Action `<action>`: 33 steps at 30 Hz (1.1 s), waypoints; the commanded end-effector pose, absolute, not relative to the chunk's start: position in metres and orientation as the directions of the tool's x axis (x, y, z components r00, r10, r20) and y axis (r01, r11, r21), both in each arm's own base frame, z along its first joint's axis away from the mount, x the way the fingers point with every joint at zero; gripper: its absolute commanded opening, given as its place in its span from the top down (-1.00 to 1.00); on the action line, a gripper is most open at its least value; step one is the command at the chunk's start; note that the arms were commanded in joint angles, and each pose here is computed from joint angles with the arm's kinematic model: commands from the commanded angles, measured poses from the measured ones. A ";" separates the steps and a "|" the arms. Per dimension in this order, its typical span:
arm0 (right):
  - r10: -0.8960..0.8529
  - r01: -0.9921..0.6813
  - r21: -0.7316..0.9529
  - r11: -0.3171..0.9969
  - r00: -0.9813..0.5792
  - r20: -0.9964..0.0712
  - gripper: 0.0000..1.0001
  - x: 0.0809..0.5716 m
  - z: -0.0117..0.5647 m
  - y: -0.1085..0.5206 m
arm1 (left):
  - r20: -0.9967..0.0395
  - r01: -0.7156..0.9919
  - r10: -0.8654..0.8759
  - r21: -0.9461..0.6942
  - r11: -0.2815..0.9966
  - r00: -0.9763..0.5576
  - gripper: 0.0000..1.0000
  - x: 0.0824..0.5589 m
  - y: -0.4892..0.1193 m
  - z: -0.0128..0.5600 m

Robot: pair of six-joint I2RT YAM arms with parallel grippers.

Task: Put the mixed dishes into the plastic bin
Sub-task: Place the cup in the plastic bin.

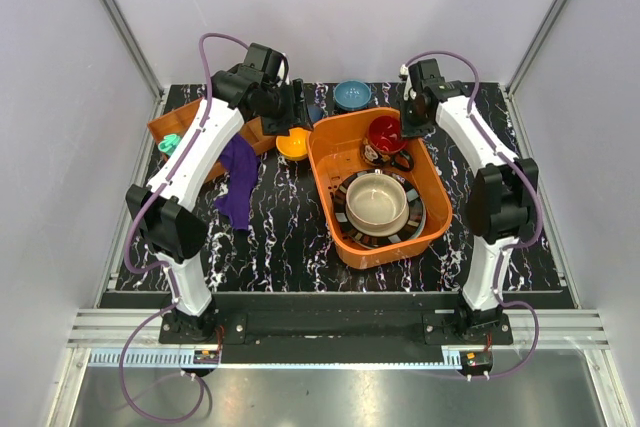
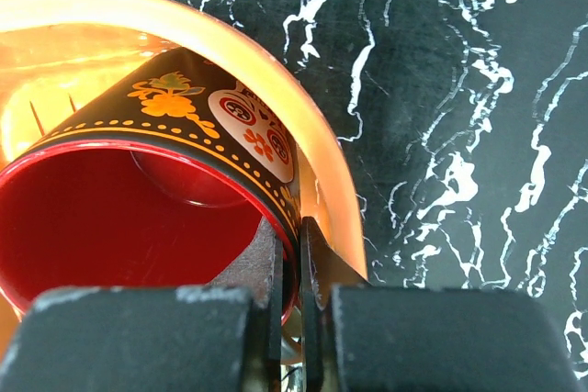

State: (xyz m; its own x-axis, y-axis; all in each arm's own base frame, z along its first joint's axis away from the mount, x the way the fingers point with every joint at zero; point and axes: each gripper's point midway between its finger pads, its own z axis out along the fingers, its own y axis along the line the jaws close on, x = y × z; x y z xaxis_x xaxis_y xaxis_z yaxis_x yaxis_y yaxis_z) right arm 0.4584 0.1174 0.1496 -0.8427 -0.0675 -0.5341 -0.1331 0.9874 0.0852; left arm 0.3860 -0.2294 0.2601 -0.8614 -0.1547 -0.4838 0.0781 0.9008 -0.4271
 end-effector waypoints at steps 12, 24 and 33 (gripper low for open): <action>-0.090 -0.172 0.056 0.984 -0.735 -0.673 1.00 0.514 0.178 0.122 | -0.508 0.104 -0.161 -0.453 0.886 -0.846 -0.29 0.389 -0.229 0.278; -0.087 -0.153 0.040 0.987 -0.741 -0.666 1.00 0.523 0.167 0.122 | -0.501 0.091 -0.168 -0.451 0.888 -0.849 -0.29 0.389 -0.224 0.276; -0.069 -0.144 0.054 0.988 -0.727 -0.683 0.60 0.531 0.174 0.126 | -0.504 0.085 -0.174 -0.450 0.889 -0.846 -0.29 0.390 -0.218 0.278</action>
State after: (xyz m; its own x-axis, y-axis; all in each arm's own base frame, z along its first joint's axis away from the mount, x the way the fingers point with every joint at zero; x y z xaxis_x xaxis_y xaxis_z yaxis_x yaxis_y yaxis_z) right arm 0.4753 0.1280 0.1191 -0.8728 -0.1359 -0.4688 -0.1833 0.9814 0.0569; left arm 0.3867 -0.2187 0.2584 -0.8677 -0.1703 -0.4670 0.0501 0.9048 -0.4229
